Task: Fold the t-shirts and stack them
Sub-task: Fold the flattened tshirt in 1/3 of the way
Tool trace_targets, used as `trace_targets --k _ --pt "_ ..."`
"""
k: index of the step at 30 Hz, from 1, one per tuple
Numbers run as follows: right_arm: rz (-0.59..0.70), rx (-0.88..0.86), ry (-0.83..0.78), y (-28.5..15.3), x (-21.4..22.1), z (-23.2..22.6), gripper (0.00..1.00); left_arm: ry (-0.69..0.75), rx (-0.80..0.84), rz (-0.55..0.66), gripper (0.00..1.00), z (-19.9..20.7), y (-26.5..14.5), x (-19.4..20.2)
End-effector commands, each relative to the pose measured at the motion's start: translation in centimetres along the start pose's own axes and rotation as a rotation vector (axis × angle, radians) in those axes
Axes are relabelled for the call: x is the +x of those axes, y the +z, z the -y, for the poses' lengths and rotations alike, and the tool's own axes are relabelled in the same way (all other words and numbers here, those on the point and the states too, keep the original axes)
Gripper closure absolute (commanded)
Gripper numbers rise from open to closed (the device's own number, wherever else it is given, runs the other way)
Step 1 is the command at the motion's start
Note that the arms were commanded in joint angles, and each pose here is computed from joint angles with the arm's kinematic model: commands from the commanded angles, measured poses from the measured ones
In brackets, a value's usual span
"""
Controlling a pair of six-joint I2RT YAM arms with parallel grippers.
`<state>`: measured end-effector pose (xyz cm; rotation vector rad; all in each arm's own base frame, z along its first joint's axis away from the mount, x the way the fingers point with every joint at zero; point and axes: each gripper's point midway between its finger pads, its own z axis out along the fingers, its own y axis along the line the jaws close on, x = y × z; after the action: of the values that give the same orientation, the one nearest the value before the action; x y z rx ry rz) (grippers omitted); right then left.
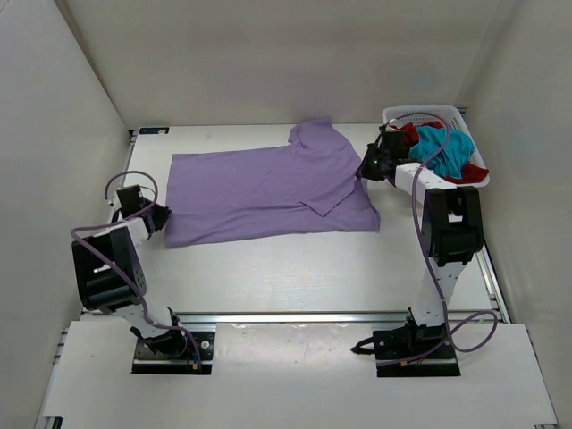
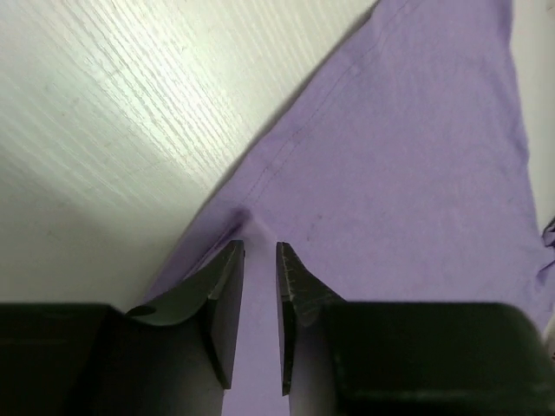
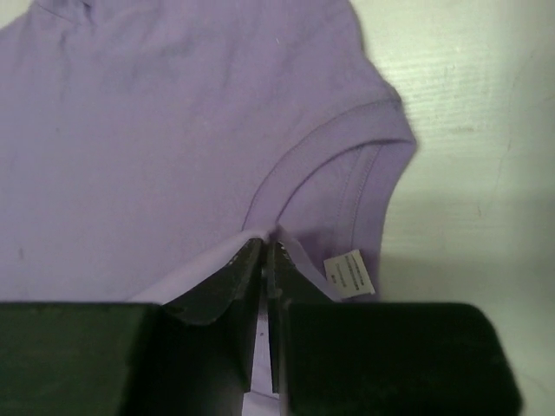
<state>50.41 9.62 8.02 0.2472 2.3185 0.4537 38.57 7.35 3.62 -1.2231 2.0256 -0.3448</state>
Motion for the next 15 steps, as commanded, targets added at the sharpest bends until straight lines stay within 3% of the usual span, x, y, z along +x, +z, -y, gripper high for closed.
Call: trace_targets --k 1,2,5,7,9,10,11,13,15 --pt "0.098 -0.067 -0.03 -0.5 -3.7 -2.2 0.92 -0.005 0.095 0.125 0.66 2.8 -3.0 -3.6" --pt "0.113 -0.082 -0.034 -1.1 -4.7 -2.7 0.84 0.016 0.112 0.148 0.65 3.6 -4.0 -3.5" --pt "0.129 -0.076 -0.037 -2.3 -5.0 -2.9 0.73 0.043 0.174 0.187 0.66 5.4 -6.1 -3.4" --pt "0.173 -0.064 -0.022 -4.5 -5.6 -3.1 0.66 0.083 0.232 0.16 0.65 6.6 -7.2 -0.7" --pt "0.154 -0.029 0.032 -5.6 -2.9 -1.6 0.64 0.096 0.28 0.121 0.66 7.4 -7.8 1.9" --pt "0.156 -0.041 0.066 -6.4 -1.5 -1.4 0.67 0.089 0.3 0.086 0.66 7.4 -7.7 3.9" --pt "0.187 -0.071 0.057 -7.5 -1.3 -2.2 0.84 0.097 0.322 0.058 0.67 7.6 -7.5 5.4" --pt "0.143 -0.029 0.091 -7.7 3.2 -0.6 1.0 0.094 0.34 -0.001 0.69 7.9 -7.1 7.5" --pt "0.151 0.025 0.106 -8.4 5.3 0.7 1.0 0.139 0.348 -0.055 0.71 8.6 -6.6 9.6"
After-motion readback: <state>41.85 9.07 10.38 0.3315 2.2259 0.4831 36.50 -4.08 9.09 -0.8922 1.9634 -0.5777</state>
